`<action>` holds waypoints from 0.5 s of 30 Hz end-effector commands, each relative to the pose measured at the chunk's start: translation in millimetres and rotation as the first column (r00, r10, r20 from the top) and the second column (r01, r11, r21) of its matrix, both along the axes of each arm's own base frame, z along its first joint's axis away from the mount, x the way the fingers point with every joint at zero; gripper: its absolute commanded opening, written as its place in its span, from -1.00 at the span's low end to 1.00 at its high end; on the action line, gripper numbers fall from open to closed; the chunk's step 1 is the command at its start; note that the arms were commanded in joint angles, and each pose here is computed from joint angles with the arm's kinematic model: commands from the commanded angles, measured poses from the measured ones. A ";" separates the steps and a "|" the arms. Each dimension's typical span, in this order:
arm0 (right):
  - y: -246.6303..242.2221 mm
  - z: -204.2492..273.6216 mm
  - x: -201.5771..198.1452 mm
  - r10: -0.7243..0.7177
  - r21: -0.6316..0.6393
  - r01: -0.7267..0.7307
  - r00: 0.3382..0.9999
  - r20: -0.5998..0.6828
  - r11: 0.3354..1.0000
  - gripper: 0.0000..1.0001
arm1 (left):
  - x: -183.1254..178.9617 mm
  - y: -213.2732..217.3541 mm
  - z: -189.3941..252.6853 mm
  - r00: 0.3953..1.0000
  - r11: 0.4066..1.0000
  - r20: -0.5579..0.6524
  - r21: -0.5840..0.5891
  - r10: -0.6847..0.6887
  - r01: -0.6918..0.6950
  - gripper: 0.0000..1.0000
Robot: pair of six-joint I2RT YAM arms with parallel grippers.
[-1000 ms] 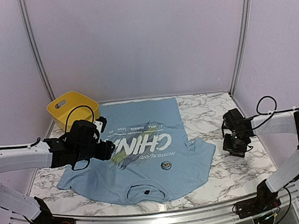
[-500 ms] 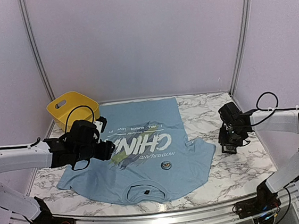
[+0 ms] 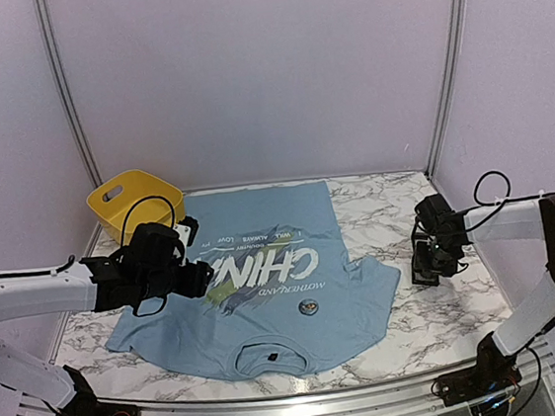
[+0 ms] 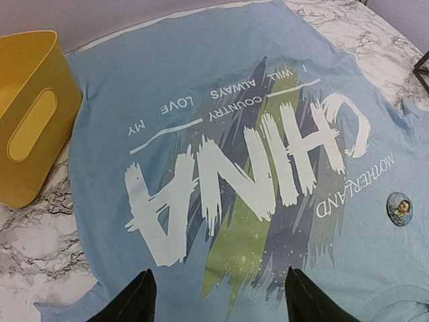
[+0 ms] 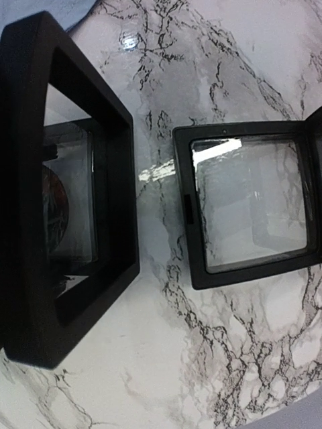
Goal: Pin the brooch onto the clothing
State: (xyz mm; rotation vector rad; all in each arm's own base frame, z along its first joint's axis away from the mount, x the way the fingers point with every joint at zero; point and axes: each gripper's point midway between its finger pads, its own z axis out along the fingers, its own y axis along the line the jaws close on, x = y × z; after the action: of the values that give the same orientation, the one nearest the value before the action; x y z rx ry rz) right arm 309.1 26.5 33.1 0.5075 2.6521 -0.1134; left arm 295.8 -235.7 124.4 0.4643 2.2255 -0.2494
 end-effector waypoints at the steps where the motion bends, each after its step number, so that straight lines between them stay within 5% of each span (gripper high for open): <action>1: 5.5 -11.3 3.8 0.038 0.026 -0.038 0.999 0.001 0.999 0.04 | -1.6 1.1 6.5 1.000 1.000 0.026 -0.001 -0.007 0.007 0.36; 15: 0.9 -18.4 -9.6 0.057 -0.003 -0.057 0.997 -0.055 0.998 -0.24 | -1.1 -1.1 5.9 1.000 1.000 0.020 0.002 -0.015 0.015 0.36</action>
State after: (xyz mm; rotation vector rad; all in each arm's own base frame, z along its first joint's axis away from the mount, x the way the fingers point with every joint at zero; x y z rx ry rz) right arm 312.7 26.4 26.3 0.4436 2.6494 -0.1229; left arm 295.8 -235.7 125.5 0.4741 2.2201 -0.2460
